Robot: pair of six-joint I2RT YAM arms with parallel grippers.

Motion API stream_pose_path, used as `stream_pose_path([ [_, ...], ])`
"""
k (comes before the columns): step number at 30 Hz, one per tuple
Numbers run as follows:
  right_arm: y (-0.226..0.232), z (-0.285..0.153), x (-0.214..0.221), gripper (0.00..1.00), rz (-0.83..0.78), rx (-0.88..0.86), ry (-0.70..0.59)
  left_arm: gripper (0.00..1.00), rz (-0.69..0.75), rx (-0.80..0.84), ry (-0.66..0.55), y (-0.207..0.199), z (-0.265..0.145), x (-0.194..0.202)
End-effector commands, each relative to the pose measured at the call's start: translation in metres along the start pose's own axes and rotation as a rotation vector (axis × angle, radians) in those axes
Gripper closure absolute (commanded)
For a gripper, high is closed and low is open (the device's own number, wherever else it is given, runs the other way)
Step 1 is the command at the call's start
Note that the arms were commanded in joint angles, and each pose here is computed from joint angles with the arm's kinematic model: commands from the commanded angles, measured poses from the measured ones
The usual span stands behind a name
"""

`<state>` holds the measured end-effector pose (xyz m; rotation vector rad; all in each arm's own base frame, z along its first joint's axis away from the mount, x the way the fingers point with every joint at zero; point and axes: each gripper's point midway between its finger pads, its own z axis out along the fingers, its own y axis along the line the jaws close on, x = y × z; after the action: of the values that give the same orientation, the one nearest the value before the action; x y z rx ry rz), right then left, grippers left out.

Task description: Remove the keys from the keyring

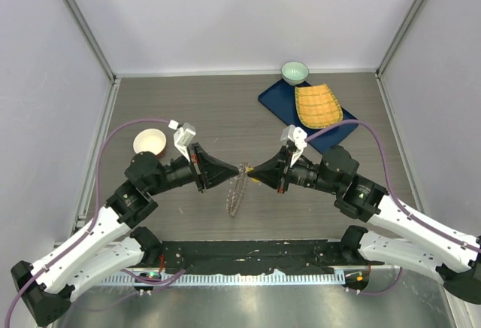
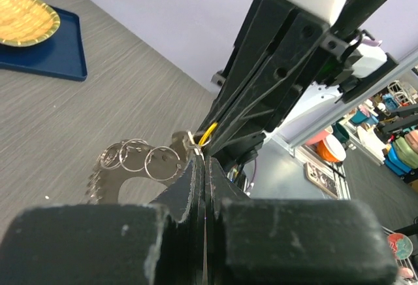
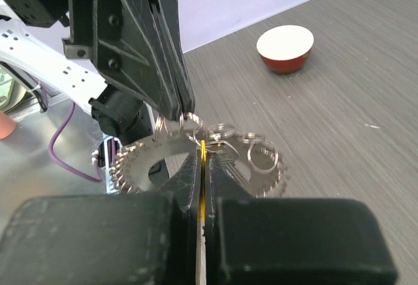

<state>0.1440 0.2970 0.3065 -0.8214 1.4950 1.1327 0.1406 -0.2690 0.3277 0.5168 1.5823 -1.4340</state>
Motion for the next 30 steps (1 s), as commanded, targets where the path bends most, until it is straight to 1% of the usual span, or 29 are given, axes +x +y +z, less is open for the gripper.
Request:
stream_pose_path([
  [1, 0.002, -0.007, -0.052, 0.99, -0.107, 0.025, -0.114, 1.00, 0.071, 0.009, 0.034, 0.000, -0.001, 0.002],
  [4, 0.000, -0.013, -0.057, 0.99, -0.169, 0.048, -0.083, 1.00, 0.089, 0.019, 0.065, -0.001, -0.002, 0.006],
  [5, 0.000, -0.016, -0.059, 0.99, -0.179, 0.050, -0.070, 0.97, 0.093, 0.032, 0.073, -0.005, -0.003, 0.006],
  [6, 0.002, -0.017, -0.061, 0.99, -0.190, 0.048, -0.065, 0.85, 0.102, 0.035, 0.080, -0.005, -0.002, 0.005],
  [8, 0.004, -0.021, -0.065, 0.99, -0.215, 0.042, -0.049, 0.69, 0.111, 0.061, 0.097, -0.011, -0.003, 0.006],
  [9, 0.006, -0.023, -0.068, 0.99, -0.216, 0.040, -0.051, 0.53, 0.120, 0.071, 0.096, -0.014, -0.003, 0.004],
  [10, 0.006, -0.024, -0.071, 0.99, -0.241, 0.041, -0.049, 0.39, 0.132, 0.076, 0.105, -0.014, -0.003, 0.005],
  [11, 0.008, -0.027, -0.074, 0.99, -0.246, 0.037, -0.048, 0.29, 0.149, 0.090, 0.100, -0.019, -0.003, 0.000],
  [12, 0.010, -0.028, -0.075, 0.99, -0.251, 0.032, -0.047, 0.22, 0.161, 0.113, 0.111, -0.023, -0.003, 0.001],
  [16, 0.014, -0.033, -0.079, 0.99, -0.267, 0.015, -0.038, 0.21, 0.226, 0.181, 0.135, -0.033, 0.001, -0.004],
  [18, 0.019, -0.035, -0.078, 0.99, -0.277, -0.007, -0.032, 0.23, 0.268, 0.221, 0.152, -0.038, 0.005, -0.006],
  [19, 0.021, -0.035, -0.077, 0.99, -0.279, -0.021, -0.027, 0.23, 0.271, 0.247, 0.185, -0.040, 0.004, -0.001],
  [20, 0.023, -0.036, -0.076, 0.99, -0.283, -0.033, -0.023, 0.24, 0.309, 0.264, 0.189, -0.043, 0.006, -0.005],
  [22, 0.031, -0.038, -0.074, 0.99, -0.303, -0.080, -0.017, 0.25, 0.332, 0.306, 0.230, -0.048, 0.004, -0.002],
  [23, 0.033, -0.039, -0.074, 0.99, -0.310, -0.090, -0.011, 0.25, 0.362, 0.325, 0.225, -0.055, 0.003, -0.009],
  [24, 0.035, -0.040, -0.073, 0.99, -0.316, -0.105, -0.005, 0.25, 0.382, 0.331, 0.252, -0.053, 0.002, -0.005],
  [27, 0.045, -0.043, -0.073, 0.99, -0.338, -0.165, 0.024, 0.25, 0.422, 0.361, 0.284, -0.058, -0.001, -0.005],
  [28, 0.051, -0.042, -0.072, 0.99, -0.351, -0.204, 0.039, 0.25, 0.427, 0.370, 0.288, -0.060, -0.002, -0.006],
  [30, 0.056, -0.045, -0.075, 0.99, -0.357, -0.224, 0.047, 0.27, 0.428, 0.415, 0.301, -0.066, -0.004, -0.004],
])
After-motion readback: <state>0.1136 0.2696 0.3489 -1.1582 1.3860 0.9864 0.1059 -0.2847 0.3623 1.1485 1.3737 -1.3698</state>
